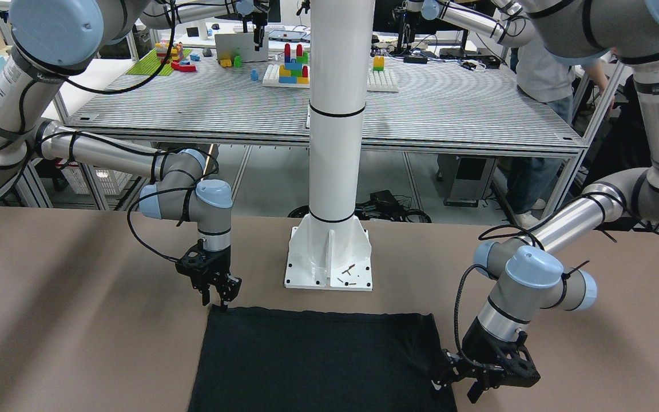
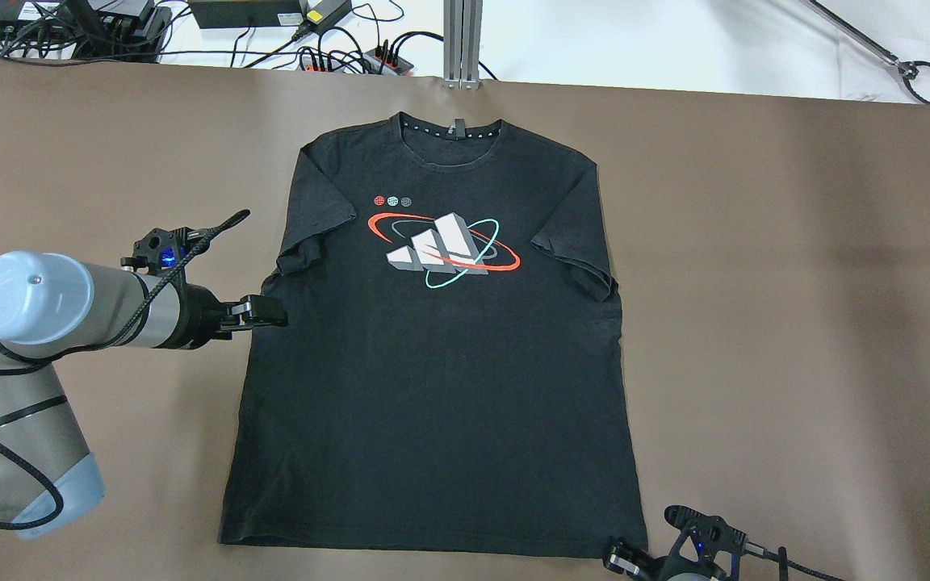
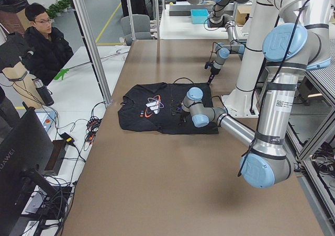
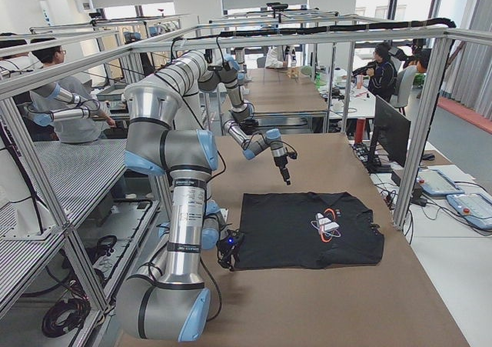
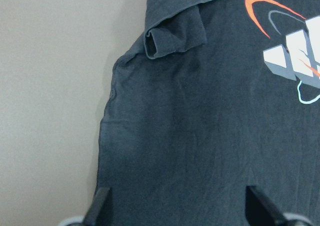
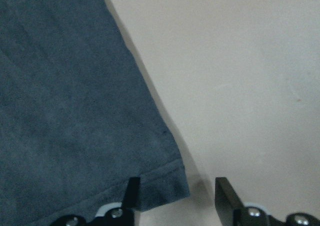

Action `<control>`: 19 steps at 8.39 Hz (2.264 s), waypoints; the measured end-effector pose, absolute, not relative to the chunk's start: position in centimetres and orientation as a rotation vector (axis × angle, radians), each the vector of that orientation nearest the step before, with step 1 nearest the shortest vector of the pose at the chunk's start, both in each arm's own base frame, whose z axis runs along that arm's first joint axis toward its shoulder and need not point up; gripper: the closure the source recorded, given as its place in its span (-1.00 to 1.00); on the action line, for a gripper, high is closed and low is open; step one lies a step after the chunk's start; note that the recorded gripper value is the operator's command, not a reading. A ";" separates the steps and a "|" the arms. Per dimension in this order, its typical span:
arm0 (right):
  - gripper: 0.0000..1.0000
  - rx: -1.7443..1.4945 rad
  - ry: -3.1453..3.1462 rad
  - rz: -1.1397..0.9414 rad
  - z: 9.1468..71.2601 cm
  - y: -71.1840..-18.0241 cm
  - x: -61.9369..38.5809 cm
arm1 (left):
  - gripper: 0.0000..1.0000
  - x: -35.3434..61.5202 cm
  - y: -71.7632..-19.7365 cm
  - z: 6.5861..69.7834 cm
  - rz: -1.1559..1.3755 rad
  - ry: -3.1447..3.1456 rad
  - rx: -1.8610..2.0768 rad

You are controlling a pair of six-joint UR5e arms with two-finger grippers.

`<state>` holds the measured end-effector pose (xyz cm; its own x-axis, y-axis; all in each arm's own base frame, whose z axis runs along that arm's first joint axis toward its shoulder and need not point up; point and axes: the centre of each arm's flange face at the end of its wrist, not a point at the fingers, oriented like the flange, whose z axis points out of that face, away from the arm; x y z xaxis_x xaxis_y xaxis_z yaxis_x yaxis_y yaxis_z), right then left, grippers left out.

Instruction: Fold clothes

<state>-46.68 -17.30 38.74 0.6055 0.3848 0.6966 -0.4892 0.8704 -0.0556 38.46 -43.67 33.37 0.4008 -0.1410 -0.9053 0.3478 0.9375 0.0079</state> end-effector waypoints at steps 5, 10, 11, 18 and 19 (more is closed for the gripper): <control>1.00 0.149 -0.786 0.505 37.9 -17.5 -46.0 | -0.87 38.4 -43.6 33.4 -0.316 1.118 0.206; 1.00 0.139 -0.803 0.509 37.1 -17.3 -44.7 | -0.50 37.9 -27.4 36.1 -0.502 1.084 0.154; 1.00 0.138 -0.806 0.509 37.0 -17.3 -44.7 | -0.31 39.1 -24.6 36.8 -0.499 1.071 0.143; 1.00 0.131 -0.820 0.507 36.6 -17.1 -44.6 | 0.25 43.8 -18.2 40.0 -0.476 1.023 0.087; 1.00 0.131 -0.819 0.507 36.6 -17.1 -44.6 | 0.25 44.0 -18.1 39.8 -0.476 1.028 0.086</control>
